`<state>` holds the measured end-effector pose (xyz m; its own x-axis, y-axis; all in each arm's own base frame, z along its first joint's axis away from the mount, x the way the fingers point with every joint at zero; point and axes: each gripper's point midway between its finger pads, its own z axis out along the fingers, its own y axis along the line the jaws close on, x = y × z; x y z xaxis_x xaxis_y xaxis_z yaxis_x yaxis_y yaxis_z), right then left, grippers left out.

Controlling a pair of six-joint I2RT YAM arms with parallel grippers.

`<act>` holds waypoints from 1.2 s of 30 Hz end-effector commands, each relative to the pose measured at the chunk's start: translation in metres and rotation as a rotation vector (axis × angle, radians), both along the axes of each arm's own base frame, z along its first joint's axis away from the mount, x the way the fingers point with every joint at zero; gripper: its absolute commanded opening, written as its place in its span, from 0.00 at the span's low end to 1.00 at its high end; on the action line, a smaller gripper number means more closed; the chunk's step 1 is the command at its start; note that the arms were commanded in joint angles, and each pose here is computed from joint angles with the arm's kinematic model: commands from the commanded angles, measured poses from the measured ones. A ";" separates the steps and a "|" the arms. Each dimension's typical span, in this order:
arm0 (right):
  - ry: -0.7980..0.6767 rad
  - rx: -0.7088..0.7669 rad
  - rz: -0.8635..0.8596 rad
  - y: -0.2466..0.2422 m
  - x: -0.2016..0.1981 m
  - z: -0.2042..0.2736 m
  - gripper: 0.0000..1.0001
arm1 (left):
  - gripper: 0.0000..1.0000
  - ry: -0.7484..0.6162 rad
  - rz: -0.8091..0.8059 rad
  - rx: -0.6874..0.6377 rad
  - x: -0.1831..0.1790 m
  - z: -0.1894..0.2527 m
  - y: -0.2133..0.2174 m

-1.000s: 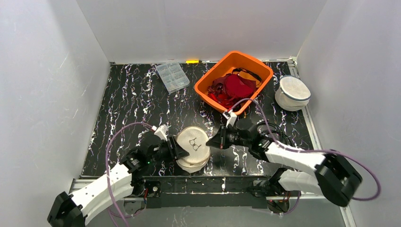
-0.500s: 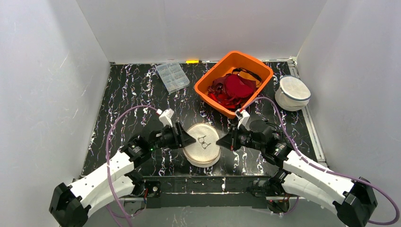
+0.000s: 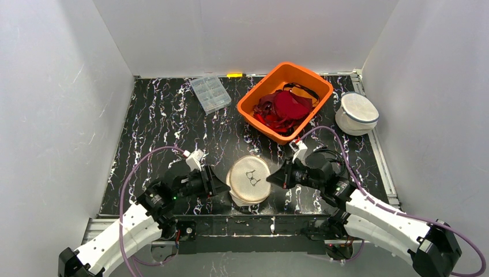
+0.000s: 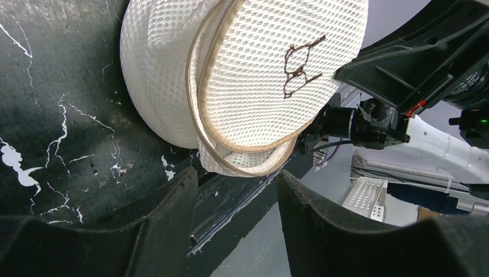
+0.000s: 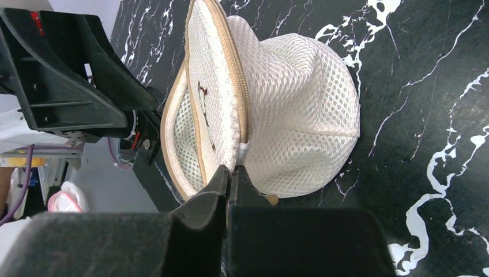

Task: Unzip the laundry bag and remove the bra
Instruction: Adjust the laundry bag at the center of the board.

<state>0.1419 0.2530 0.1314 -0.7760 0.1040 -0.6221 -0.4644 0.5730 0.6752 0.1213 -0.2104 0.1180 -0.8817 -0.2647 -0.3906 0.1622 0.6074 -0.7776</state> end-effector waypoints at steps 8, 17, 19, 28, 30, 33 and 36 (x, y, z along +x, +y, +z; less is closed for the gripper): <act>-0.025 0.090 -0.023 0.004 0.004 0.017 0.01 | 0.47 0.063 -0.025 0.026 0.007 -0.020 -0.013; -0.055 0.163 -0.023 0.007 0.004 0.037 0.01 | 0.02 0.079 0.036 0.151 0.014 -0.051 0.003; -0.067 0.197 -0.025 0.007 0.003 0.043 0.01 | 0.00 0.062 0.049 0.150 0.014 -0.051 0.006; -0.020 0.177 0.146 0.024 -0.016 0.035 0.01 | 0.00 0.027 0.071 0.174 0.020 -0.053 0.011; 0.013 0.116 0.168 0.024 -0.017 0.023 0.01 | 0.00 0.021 0.076 0.184 0.024 -0.053 0.011; 0.076 0.040 0.187 0.022 -0.020 0.001 0.01 | 0.00 0.014 0.079 0.197 0.027 -0.053 0.010; 0.101 0.007 0.162 0.020 -0.018 -0.015 0.01 | 0.00 0.012 0.074 0.204 0.029 -0.053 0.009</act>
<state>0.1241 0.2715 0.1178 -0.8458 0.0146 -0.5334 -0.4590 0.4898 0.7412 0.1420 -0.2004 0.0586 -0.8843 -0.2548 -0.3913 0.0738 0.7512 -0.6559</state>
